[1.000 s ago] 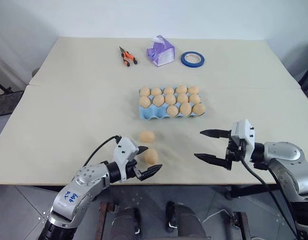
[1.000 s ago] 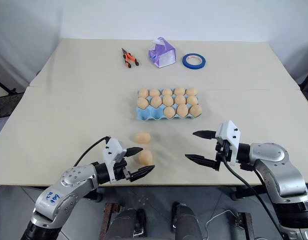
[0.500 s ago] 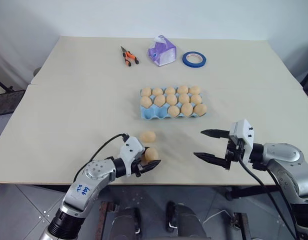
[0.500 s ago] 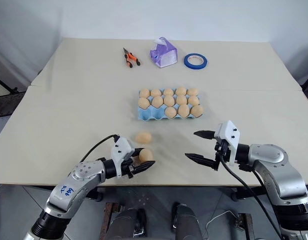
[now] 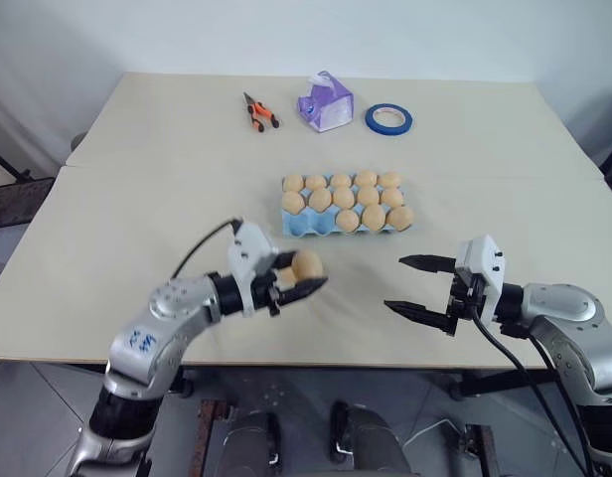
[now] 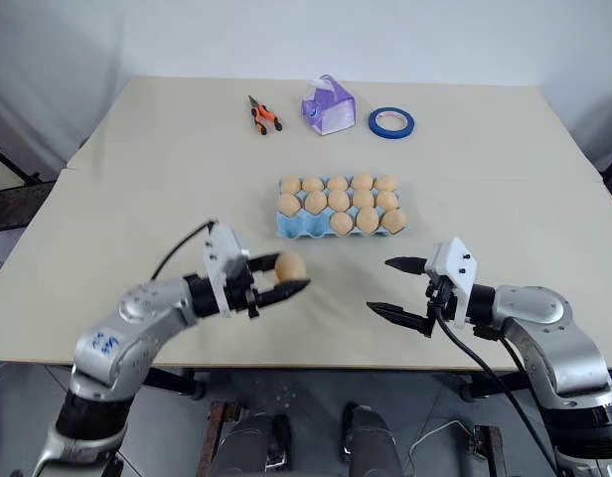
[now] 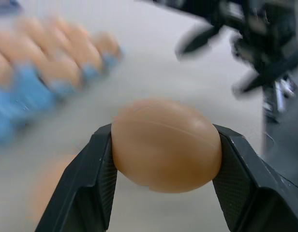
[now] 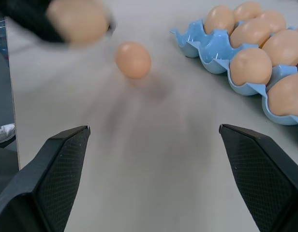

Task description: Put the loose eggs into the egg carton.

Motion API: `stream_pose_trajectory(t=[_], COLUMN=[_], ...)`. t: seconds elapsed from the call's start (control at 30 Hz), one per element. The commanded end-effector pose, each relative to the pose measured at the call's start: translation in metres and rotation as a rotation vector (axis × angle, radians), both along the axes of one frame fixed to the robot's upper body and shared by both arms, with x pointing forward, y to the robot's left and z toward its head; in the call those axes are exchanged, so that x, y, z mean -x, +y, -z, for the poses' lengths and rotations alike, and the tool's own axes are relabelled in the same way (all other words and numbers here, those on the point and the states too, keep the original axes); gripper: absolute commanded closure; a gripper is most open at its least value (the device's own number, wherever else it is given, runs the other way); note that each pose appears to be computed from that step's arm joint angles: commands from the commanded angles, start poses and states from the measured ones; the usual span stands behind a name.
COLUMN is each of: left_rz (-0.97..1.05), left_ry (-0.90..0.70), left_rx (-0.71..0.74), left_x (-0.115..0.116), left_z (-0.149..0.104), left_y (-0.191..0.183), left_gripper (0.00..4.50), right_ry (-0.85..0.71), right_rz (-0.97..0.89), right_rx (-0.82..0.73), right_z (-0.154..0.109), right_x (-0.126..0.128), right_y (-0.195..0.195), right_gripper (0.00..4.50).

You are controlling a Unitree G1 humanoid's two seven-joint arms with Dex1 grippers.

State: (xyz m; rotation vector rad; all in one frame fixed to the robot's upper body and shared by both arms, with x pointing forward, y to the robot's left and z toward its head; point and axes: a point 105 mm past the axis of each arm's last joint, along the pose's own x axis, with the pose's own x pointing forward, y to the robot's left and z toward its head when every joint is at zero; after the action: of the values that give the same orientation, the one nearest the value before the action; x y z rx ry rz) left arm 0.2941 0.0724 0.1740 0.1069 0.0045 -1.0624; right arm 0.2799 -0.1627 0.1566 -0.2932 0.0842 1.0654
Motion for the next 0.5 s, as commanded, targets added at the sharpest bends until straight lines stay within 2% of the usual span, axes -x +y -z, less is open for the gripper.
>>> stream_pose_trajectory(t=[0.03, 0.13, 0.23, 0.37, 0.5], left_rz=[-0.051, -0.124, -0.181, -0.176, -0.174], left_ry=[-0.084, -0.148, -0.146, -0.167, -0.209], left_rx=[0.033, 0.045, 0.012, 0.001, 0.031], left_x=[-0.019, -0.044, -0.070, -0.088, -0.103], left_z=[-0.015, -0.022, -0.013, -0.006, -0.011], left_y=[0.003, 0.002, -0.005, -0.021, -0.038], left_gripper=[2.11, 2.11, 2.11, 2.11, 2.11], right_ry=[-0.050, -0.055, -0.058, -0.062, -0.064], right_rz=[0.000, 0.006, 0.013, 0.022, 0.035], right_rx=[-0.010, -0.016, -0.022, -0.036, -0.038], right_z=[-0.010, -0.010, -0.009, -0.009, -0.008], right_x=[-0.001, -0.001, -0.001, -0.001, 0.001], right_y=[0.002, 0.003, 0.005, 0.007, 0.007], right_gripper=[0.00, 0.00, 0.00, 0.00, 0.00])
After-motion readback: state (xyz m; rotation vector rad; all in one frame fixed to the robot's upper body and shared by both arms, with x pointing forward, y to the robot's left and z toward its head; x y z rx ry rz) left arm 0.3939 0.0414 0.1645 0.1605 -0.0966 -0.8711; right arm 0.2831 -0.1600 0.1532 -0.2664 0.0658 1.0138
